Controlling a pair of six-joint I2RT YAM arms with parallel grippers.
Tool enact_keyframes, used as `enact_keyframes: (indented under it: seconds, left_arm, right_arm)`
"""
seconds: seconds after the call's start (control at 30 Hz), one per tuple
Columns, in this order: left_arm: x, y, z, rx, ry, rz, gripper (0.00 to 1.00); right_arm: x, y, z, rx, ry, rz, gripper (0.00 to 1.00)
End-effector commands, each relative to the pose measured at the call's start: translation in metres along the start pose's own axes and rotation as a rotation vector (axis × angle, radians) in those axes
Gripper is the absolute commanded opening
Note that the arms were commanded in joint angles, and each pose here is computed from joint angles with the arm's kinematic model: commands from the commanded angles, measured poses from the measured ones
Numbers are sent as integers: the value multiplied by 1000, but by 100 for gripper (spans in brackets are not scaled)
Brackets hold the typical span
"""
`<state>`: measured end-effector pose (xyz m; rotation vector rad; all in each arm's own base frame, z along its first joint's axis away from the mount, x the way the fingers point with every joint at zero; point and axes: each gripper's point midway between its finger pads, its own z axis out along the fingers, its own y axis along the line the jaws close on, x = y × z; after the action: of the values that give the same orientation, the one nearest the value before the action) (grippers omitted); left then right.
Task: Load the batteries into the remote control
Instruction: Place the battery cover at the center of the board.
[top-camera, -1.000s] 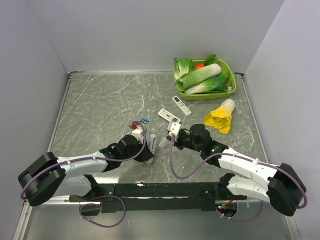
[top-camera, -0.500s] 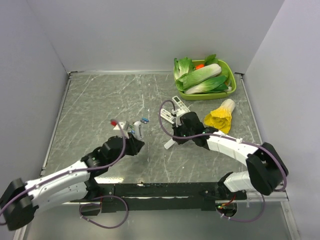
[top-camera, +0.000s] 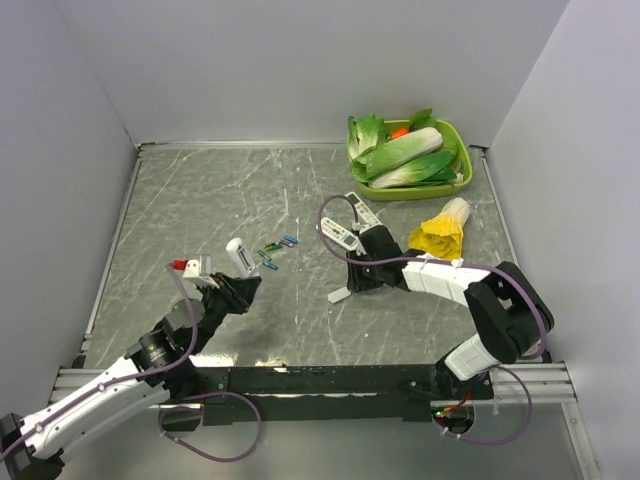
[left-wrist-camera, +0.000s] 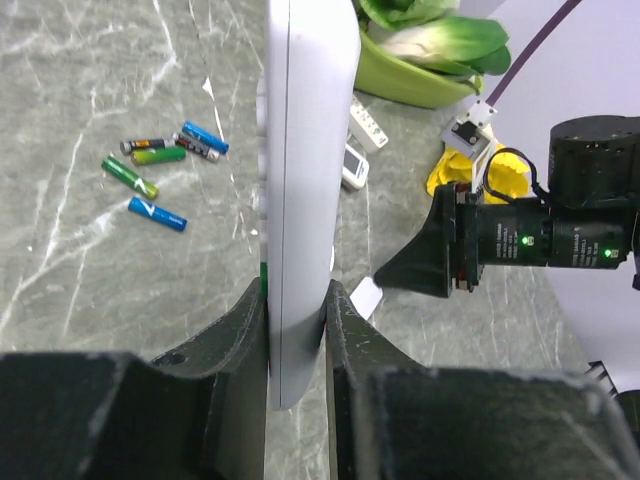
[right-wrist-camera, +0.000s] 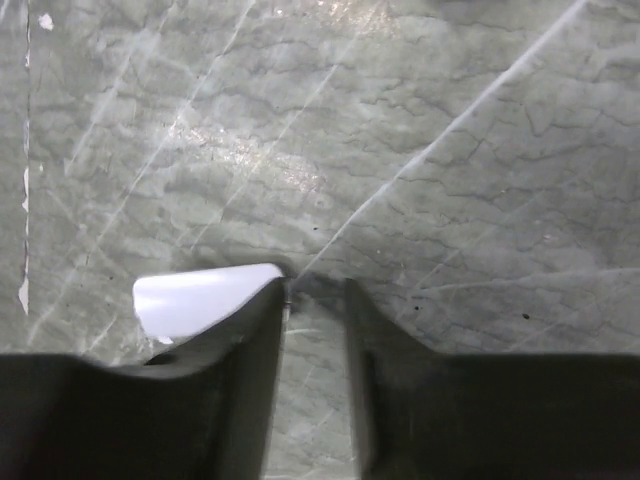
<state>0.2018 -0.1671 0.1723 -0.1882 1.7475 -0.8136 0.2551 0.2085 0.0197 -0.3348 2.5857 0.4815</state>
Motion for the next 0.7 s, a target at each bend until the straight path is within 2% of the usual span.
enact_keyframes:
  seconds: [0.0, 0.07, 0.1, 0.23, 0.27, 0.37, 0.4, 0.47, 0.53, 0.57, 0.63, 0.67]
  left_arm:
    - [-4, 5, -3, 21, -53, 19, 4]
    - [-10, -2, -4, 63, -89, 3, 1]
    - [-5, 0, -3, 71, -81, 4, 1]
    - [-5, -5, -6, 114, -90, -12, 1]
    - [-5, -7, -7, 122, -91, -14, 1]
    - [-3, -17, -11, 186, -73, -8, 1]
    - [-4, -21, -12, 208, -75, -4, 1]
    - [-2, -30, -15, 260, -64, -3, 1]
    - [-2, -35, -18, 289, -59, -4, 1]
    - [-3, -37, -18, 294, -60, -5, 1]
    - [-1, -37, -19, 300, -53, -3, 1]
    - [1, -35, -19, 295, -48, -3, 1]
  right_arm:
    - [-32, 1, -25, 26, -106, -8, 67]
    - [-43, 3, -41, 39, -163, -40, 85]
    - [-48, 5, -47, 34, -189, -56, 99]
    - [-76, 20, -82, -11, -354, -104, 100]
    - [-91, 29, -98, -47, -437, -100, 100]
    - [-97, 52, -114, -187, -516, -171, 100]
    - [-108, 61, -121, -226, -586, -204, 100]
    - [-110, 62, -118, -240, -633, -220, 100]
    - [-109, 68, -111, -274, -613, -266, 100]
    - [-103, 69, -94, -278, -536, -277, 100]
    - [-113, 88, -93, -336, -473, -310, 99]
    - [-118, 96, -81, -357, -437, -320, 95]
